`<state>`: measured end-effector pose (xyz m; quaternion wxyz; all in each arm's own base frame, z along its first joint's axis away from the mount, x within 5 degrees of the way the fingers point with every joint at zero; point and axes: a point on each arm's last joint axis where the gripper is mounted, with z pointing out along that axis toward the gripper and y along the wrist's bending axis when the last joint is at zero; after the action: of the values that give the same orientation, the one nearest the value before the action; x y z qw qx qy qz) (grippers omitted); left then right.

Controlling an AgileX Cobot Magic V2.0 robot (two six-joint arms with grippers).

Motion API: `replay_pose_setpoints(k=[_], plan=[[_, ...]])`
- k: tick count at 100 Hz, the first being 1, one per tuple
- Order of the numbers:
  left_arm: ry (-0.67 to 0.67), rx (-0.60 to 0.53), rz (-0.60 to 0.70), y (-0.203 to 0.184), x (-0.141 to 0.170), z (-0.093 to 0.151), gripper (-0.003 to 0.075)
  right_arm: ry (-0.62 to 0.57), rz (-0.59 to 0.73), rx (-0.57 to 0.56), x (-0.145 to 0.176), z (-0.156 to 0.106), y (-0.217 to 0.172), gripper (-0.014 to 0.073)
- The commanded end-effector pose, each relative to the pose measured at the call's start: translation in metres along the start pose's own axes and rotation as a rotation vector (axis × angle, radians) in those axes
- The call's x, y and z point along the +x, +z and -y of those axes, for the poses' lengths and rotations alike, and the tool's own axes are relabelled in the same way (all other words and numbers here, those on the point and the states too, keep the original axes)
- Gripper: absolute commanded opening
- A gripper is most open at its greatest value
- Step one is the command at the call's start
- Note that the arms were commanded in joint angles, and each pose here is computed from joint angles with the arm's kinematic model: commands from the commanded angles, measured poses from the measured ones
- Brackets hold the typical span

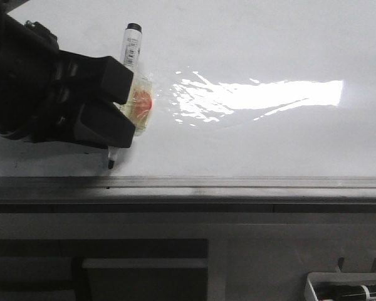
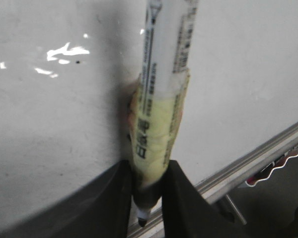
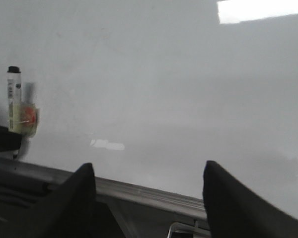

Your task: Write number 5 on whiteboard

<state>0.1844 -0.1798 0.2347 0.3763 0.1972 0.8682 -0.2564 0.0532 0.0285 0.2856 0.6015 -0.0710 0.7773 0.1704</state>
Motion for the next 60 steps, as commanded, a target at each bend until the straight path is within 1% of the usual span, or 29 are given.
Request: replay_pose_setpoints(k=[1, 5, 6, 8, 12, 13, 18, 25, 32, 39, 49, 60], plan=[[0.073, 0.035, 0.060, -0.012, -0.019, 0.009, -0.0020, -0.091, 0.025, -0.030, -0.021, -0.006, -0.004, 0.0419], [0.150, 0.062, 0.048, -0.016, -0.022, 0.015, -0.0020, -0.170, -0.011, -0.083, -0.025, -0.011, -0.004, 0.0419], [0.171, 0.068, 0.042, -0.017, -0.022, 0.016, -0.0020, -0.164, -0.018, -0.094, -0.026, -0.012, -0.004, 0.0419], [0.212, 0.081, 0.043, -0.020, -0.024, 0.019, -0.0020, -0.194, -0.038, -0.126, -0.026, -0.015, -0.004, 0.0419], [0.323, 0.115, 0.027, -0.025, -0.026, 0.027, -0.0020, -0.267, -0.070, -0.202, -0.030, -0.022, -0.002, 0.0419], [0.357, 0.125, 0.017, -0.026, -0.026, 0.028, -0.0020, -0.259, -0.075, -0.215, -0.031, -0.023, -0.002, 0.0419], [0.512, 0.173, -0.001, -0.033, -0.025, 0.039, -0.0020, -0.306, -0.087, -0.309, -0.034, -0.030, 0.000, 0.0419], [0.702, 0.244, -0.022, -0.042, -0.021, 0.051, -0.0020, -0.333, -0.085, -0.400, -0.036, -0.036, 0.005, 0.0419], [0.843, 0.304, -0.036, -0.048, -0.014, 0.060, -0.0020, -0.368, -0.099, -0.463, -0.036, -0.040, 0.010, 0.0419], [0.925, 0.348, -0.053, -0.051, -0.008, 0.067, -0.0020, -0.389, -0.121, -0.506, -0.034, -0.043, 0.016, 0.0419], [0.958, 0.374, -0.065, -0.050, -0.003, 0.073, -0.0020, -0.390, -0.157, -0.562, -0.033, -0.048, 0.026, 0.0419], [0.989, 0.370, -0.073, -0.047, -0.001, 0.074, -0.0020, -0.394, -0.211, -0.623, -0.028, -0.055, 0.038, 0.0419]])
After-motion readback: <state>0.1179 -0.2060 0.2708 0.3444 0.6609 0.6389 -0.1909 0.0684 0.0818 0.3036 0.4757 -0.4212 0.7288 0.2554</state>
